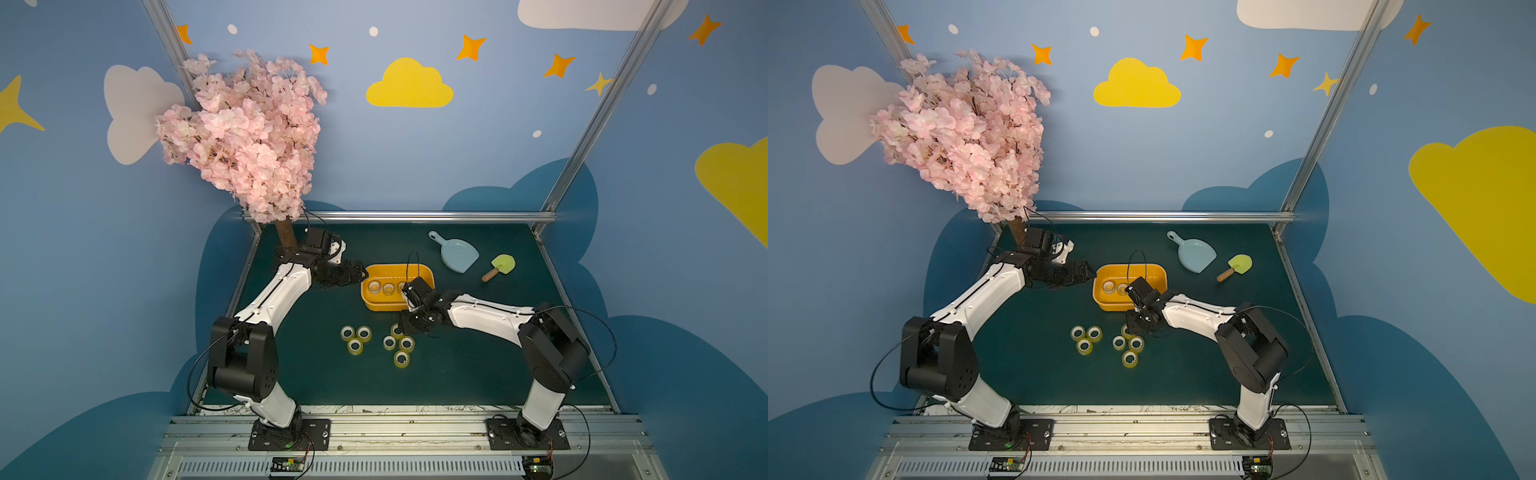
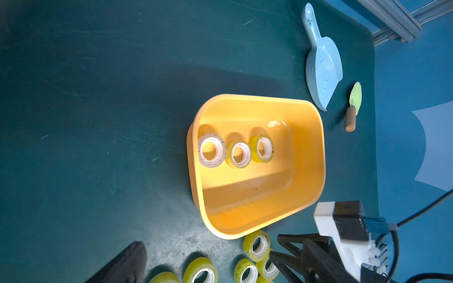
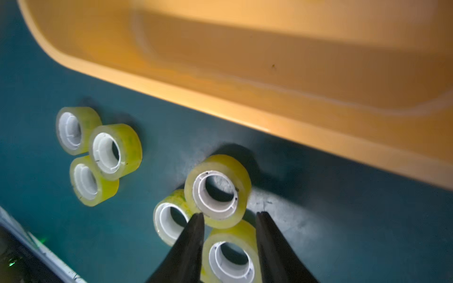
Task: Put the transparent tape into the storage box
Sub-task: Pick up the tape at the center of the board.
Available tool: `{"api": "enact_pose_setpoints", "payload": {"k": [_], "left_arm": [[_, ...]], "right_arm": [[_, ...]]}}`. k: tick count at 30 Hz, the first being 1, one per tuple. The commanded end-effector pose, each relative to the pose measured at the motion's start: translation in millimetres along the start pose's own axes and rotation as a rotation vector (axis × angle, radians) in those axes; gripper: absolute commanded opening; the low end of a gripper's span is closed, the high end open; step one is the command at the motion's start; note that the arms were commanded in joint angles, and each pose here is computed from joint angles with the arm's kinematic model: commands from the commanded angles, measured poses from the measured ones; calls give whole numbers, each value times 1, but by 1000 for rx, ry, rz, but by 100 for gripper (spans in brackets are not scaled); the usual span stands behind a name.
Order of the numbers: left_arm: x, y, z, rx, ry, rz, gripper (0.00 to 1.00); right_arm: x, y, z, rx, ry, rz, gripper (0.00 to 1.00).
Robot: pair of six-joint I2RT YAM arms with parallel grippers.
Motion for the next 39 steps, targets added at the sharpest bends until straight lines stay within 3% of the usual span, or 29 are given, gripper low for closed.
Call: {"api": "enact_pose_setpoints", "payload": {"k": [1, 11, 19, 31, 39], "left_arm": [[7, -5, -3, -15, -12, 10, 100], [8, -6, -4, -16, -17, 16, 100], [8, -6, -4, -15, -15, 15, 100], [7, -5, -4, -19, -15, 8, 100], [8, -6, -4, -18, -17, 11, 100]], "right_arm": [[-9, -10, 6, 17, 56, 135, 41], [-31, -8, 8, 10, 92, 156, 40], [-27, -17, 14, 12, 86, 224, 34], [30, -18, 8, 33, -38, 182, 6], [90, -14, 2, 95, -170, 141, 6]]}}
Point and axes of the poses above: each gripper's point midway between its finger pads, its own x axis back along the fingers, its own y axis along the line the jaws close on, z = x × y, the point moved 9 cm from there along x, back along the fingers, and after that the axes turned 4 degrees about -x, right-handed, at the moved point
